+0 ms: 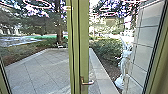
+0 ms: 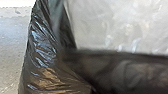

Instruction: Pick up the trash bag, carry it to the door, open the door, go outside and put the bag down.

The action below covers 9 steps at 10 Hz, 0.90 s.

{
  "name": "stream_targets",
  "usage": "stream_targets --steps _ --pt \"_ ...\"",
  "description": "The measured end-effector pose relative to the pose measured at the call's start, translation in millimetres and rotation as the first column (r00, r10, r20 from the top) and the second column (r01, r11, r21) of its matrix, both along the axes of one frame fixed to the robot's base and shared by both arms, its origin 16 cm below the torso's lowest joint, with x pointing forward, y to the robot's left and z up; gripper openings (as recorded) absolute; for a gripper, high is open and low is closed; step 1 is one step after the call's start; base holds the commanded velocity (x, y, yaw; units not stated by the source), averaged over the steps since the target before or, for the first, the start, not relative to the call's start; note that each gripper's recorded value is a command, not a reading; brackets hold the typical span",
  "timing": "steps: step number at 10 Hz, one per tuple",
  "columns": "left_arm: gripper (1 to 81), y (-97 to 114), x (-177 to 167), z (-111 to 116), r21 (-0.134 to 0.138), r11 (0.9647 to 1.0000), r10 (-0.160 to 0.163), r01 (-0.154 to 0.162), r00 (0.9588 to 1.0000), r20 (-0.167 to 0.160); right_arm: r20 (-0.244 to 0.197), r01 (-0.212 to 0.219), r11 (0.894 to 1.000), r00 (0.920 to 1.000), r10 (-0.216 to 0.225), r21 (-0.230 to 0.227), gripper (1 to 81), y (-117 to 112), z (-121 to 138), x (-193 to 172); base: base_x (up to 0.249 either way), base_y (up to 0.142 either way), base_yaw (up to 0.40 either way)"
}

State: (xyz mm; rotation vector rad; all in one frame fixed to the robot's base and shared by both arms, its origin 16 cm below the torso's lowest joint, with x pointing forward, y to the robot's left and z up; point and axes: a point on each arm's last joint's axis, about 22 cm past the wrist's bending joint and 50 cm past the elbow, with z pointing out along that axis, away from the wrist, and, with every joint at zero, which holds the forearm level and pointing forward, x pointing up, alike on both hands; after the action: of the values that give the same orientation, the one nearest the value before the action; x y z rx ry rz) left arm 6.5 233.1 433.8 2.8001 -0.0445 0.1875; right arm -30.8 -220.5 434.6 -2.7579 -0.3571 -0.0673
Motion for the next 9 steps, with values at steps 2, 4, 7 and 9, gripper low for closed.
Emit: stream_targets --steps 2,4,7,9 --pt "1.0 -3.8 0.5 0.1 -0.004 1.0000 -0.003 0.003 1.0000 0.002 -0.003 -0.001 1.000 1.0000 0.001 0.004 81.1 3.9 0.1 -1.2 0.000 0.000 0.184" --pt "1.0 -3.6 0.6 0.1 -0.003 1.0000 -0.003 0.003 1.0000 0.003 -0.001 -0.001 1.000 1.0000 0.001 0.004 81.1 3.4 0.1 0.7 0.000 0.000 0.185" --pt "1.0 -3.6 3.3 0.5 -0.003 0.9999 -0.011 0.011 0.9999 0.008 -0.001 0.000 1.000 1.0000 0.000 0.003 81.1 2.4 0.0 -0.8 0.000 0.000 0.184" --pt "1.0 -3.3 0.0 0.0 -0.002 0.9999 -0.011 0.011 0.9999 0.003 -0.003 -0.001 1.000 1.0000 0.001 0.004 81.1 3.8 0.0 -1.4 0.000 0.000 0.184"
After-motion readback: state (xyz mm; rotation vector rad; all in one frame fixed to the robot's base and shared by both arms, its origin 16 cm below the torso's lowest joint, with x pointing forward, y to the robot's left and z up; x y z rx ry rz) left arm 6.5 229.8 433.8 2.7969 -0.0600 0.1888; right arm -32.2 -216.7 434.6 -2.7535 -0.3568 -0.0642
